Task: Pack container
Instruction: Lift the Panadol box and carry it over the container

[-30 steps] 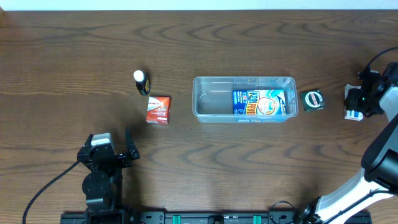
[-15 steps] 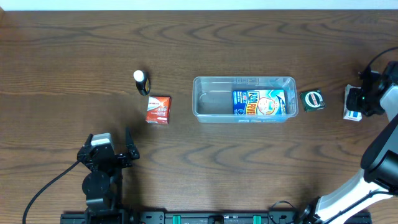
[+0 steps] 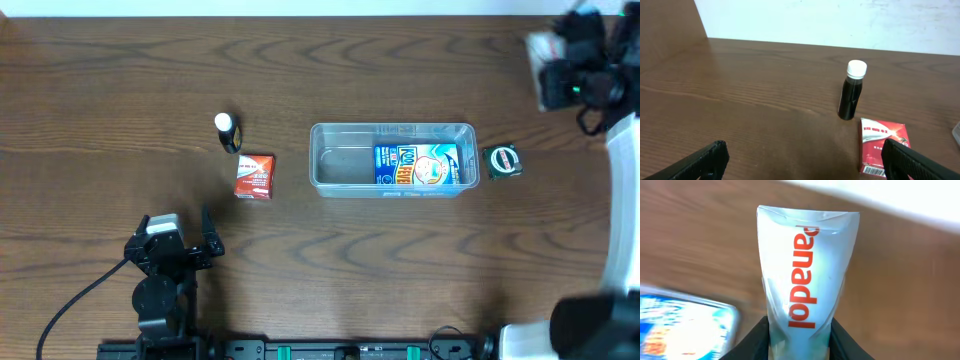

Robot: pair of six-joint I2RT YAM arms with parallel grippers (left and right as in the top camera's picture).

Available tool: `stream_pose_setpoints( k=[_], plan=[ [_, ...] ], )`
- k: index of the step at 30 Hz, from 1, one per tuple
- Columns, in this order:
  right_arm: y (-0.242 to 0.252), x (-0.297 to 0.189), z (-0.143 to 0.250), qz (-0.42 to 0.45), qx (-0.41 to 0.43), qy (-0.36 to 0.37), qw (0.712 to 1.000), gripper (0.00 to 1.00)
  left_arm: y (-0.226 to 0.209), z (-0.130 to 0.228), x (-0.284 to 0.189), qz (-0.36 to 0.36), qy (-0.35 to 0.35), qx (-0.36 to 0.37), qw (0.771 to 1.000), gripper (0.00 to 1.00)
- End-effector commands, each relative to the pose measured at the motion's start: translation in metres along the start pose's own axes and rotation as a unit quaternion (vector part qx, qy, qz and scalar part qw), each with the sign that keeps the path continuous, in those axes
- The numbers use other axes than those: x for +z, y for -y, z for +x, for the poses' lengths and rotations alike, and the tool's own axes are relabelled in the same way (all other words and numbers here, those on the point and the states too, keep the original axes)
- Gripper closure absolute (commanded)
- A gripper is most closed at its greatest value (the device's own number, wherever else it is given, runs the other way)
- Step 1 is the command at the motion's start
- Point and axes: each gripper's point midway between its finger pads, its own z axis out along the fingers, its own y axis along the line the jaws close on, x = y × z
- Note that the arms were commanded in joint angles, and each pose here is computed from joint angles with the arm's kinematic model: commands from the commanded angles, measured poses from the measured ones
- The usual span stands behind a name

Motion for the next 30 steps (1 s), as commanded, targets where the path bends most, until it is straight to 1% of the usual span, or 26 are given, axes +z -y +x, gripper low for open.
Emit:
stream_pose_setpoints(
  k=[1, 3, 5, 7, 13, 17, 21, 30],
  plan=[
    [-0.049, -0.023, -0.018, -0.046, -0.11, 0.032, 0.992, 0.69, 0.0, 0.013, 0.003, 0.002, -0.014, 0.007, 1.0, 0.02],
    [-0.08, -0.032, -0.017, -0.078, -0.175, 0.033, 0.981, 0.7, 0.0, 0.013, 0.003, 0.002, -0.014, 0.007, 1.0, 0.02],
    [-0.104, -0.033, -0.011, -0.103, -0.222, 0.022, 0.969, 0.71, 0.0, 0.013, 0.003, 0.002, -0.014, 0.007, 1.0, 0.02],
    [-0.128, -0.03, 0.002, -0.134, -0.274, 0.002, 0.952, 0.71, 0.0, 0.013, 0.003, 0.002, -0.014, 0.007, 1.0, 0.02],
    [-0.167, -0.014, 0.034, -0.192, -0.341, -0.039, 0.919, 0.71, 0.0, 0.013, 0.003, 0.002, -0.014, 0.007, 1.0, 0.02],
    [-0.183, 0.004, 0.063, -0.226, -0.401, -0.064, 0.886, 0.71, 0.0, 0.013, 0.003, 0.002, -0.014, 0.007, 1.0, 0.02],
    [-0.191, 0.023, 0.085, -0.248, -0.433, -0.084, 0.862, 0.71, 0.0, 0.013, 0.003, 0.002, -0.014, 0.007, 1.0, 0.02],
    [-0.197, 0.054, 0.112, -0.274, -0.427, -0.128, 0.852, 0.68, 0.0, 0.013, 0.003, 0.002, -0.014, 0.007, 1.0, 0.02]
  ],
)
